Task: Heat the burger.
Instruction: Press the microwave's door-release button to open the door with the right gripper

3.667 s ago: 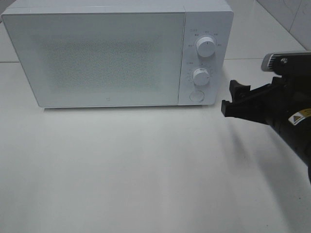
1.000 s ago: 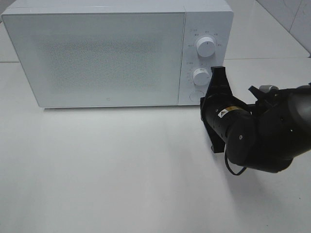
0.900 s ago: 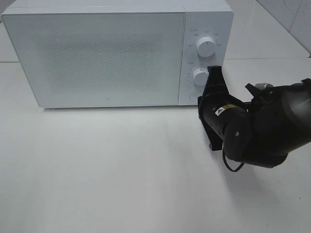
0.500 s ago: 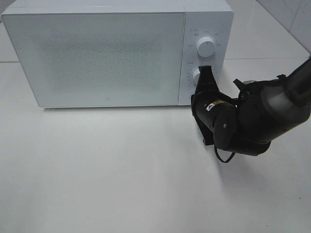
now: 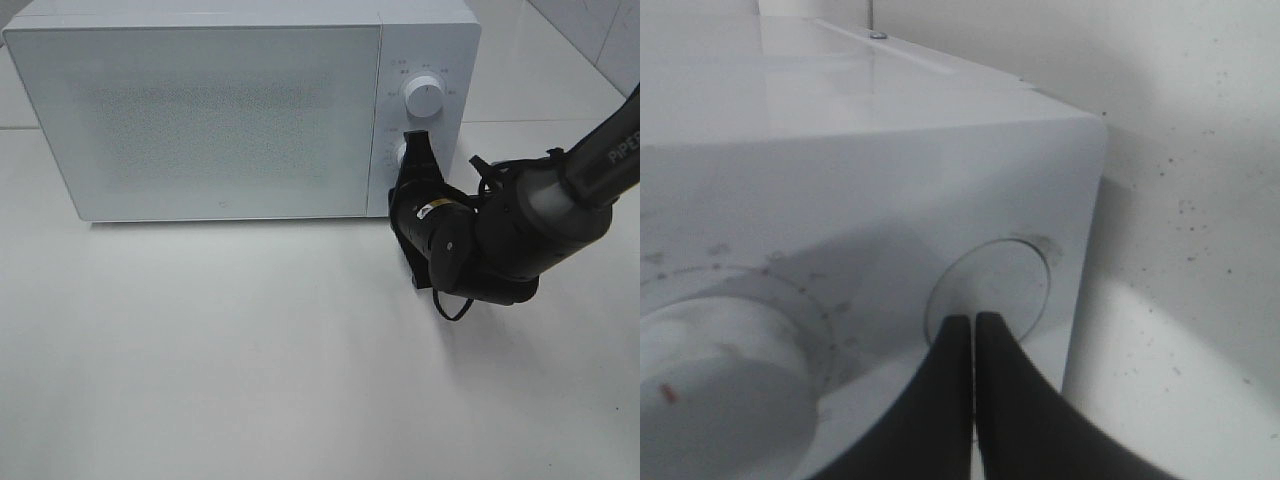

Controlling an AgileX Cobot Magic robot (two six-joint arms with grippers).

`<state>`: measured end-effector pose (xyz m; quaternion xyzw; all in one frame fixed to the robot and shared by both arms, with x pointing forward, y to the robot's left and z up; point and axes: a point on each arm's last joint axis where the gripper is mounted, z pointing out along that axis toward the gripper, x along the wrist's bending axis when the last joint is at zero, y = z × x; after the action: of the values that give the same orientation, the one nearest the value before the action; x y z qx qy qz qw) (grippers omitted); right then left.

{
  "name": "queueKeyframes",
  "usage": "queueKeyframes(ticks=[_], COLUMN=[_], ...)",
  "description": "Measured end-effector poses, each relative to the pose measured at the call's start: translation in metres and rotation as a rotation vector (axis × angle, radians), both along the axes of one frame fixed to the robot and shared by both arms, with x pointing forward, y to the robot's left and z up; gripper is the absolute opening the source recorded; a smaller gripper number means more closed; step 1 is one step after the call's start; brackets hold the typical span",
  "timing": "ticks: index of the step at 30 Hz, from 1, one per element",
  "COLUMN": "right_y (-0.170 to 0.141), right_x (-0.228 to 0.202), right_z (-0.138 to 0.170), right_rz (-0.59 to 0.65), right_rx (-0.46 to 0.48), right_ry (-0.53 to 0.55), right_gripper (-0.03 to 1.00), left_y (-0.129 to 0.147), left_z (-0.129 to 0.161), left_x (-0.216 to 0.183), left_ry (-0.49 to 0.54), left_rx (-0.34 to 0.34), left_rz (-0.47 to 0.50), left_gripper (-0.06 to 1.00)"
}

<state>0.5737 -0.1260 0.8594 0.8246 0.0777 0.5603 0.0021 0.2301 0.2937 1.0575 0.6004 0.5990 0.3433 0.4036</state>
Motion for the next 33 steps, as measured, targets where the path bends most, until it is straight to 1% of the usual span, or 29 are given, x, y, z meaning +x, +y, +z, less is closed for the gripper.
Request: queueKeyframes(ticks=[12,26,33], right_y=[-0.0056,-0.0058,-0.0046], right_x=[0.0053,0.0057,0.0043], right_z=[-0.0067,-0.0046,-0.0047], right_rz=[-0.019,-0.021,0.006], right_rx=[-0.005,0.000,0.008], right_ry=[0.018,0.011,0.018], right_gripper=[0.00,0.00,0.00], left_y=[0.0000,0.0000,0.0000], left_z=[0.0000,0.0000,0.0000], left_x=[0.0000,0.0000,0.0000], left_ry=[0.000,0.000,0.000], left_rx=[0.000,0.000,0.000], left_rz=[0.000,0.000,0.000], left_gripper=[0.83,0.83,0.83])
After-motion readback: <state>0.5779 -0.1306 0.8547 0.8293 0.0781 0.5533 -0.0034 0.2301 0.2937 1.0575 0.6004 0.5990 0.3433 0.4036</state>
